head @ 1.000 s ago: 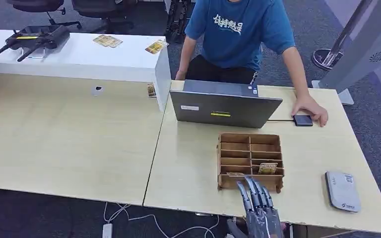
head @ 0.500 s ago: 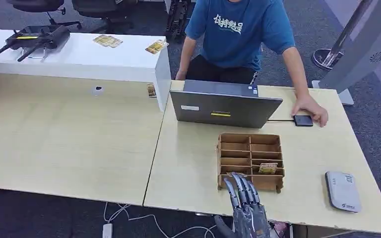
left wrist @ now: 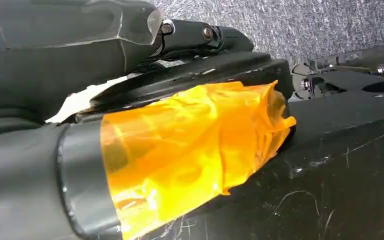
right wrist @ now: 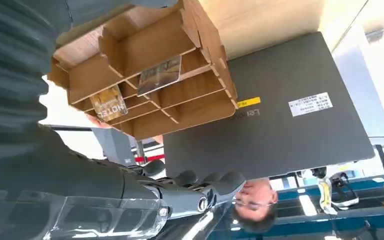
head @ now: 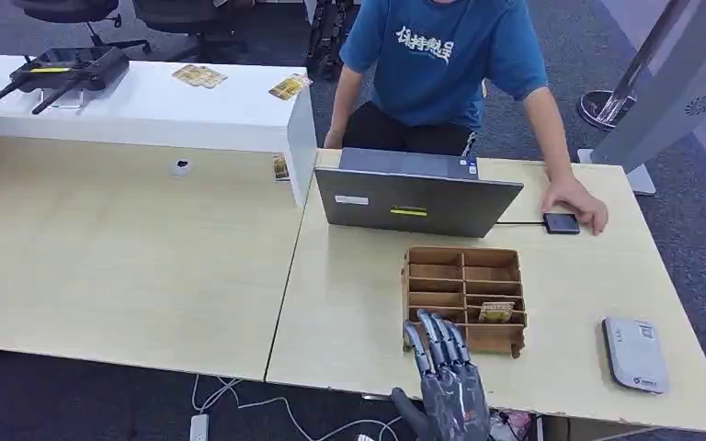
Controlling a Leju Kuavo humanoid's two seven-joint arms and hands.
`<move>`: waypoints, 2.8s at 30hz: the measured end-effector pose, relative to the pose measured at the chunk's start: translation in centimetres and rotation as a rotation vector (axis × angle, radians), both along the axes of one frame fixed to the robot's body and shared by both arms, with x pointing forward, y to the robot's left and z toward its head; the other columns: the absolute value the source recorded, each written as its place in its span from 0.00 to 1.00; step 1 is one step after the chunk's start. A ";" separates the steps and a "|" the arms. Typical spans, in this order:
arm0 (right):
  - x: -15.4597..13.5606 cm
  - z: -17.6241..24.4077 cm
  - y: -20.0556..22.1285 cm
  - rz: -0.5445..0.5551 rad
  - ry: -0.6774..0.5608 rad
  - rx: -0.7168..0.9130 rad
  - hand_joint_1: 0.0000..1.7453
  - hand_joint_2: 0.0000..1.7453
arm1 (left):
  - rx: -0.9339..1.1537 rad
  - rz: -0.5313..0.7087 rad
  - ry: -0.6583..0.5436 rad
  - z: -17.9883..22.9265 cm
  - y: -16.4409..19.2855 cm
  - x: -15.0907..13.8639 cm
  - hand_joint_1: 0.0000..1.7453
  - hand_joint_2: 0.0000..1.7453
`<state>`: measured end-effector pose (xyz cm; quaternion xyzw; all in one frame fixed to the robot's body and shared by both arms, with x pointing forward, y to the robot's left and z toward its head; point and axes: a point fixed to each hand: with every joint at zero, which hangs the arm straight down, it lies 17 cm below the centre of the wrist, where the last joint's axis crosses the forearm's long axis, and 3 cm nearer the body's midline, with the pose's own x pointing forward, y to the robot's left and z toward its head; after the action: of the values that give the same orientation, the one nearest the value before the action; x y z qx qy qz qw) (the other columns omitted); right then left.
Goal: Pass the card to the sensor for recognition and then transmit it.
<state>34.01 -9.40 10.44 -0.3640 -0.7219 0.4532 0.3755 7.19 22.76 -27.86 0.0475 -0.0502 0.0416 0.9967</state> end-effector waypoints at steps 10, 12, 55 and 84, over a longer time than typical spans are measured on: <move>1.8 -0.1 0.1 -0.013 -0.021 -0.055 0.00 1.00 | 0.000 -0.007 0.006 0.0 0.0 0.0 0.00 0.00; 2.2 -0.1 0.0 -0.024 -0.033 -0.076 0.00 1.00 | 0.000 -0.007 0.006 0.0 0.0 0.0 0.00 0.00; 5.6 -1.3 -3.0 -0.133 -0.052 -0.238 0.00 1.00 | -0.002 -0.003 0.008 0.0 0.0 0.0 0.00 0.00; 7.5 -2.5 -5.0 -0.151 0.084 -0.279 0.00 1.00 | -0.004 0.016 0.008 0.0 -0.1 0.0 0.00 0.00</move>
<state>41.56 -14.43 7.90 -0.4464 -0.6061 0.5346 0.3841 7.21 22.71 -27.85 0.0458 -0.0456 0.0493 0.9967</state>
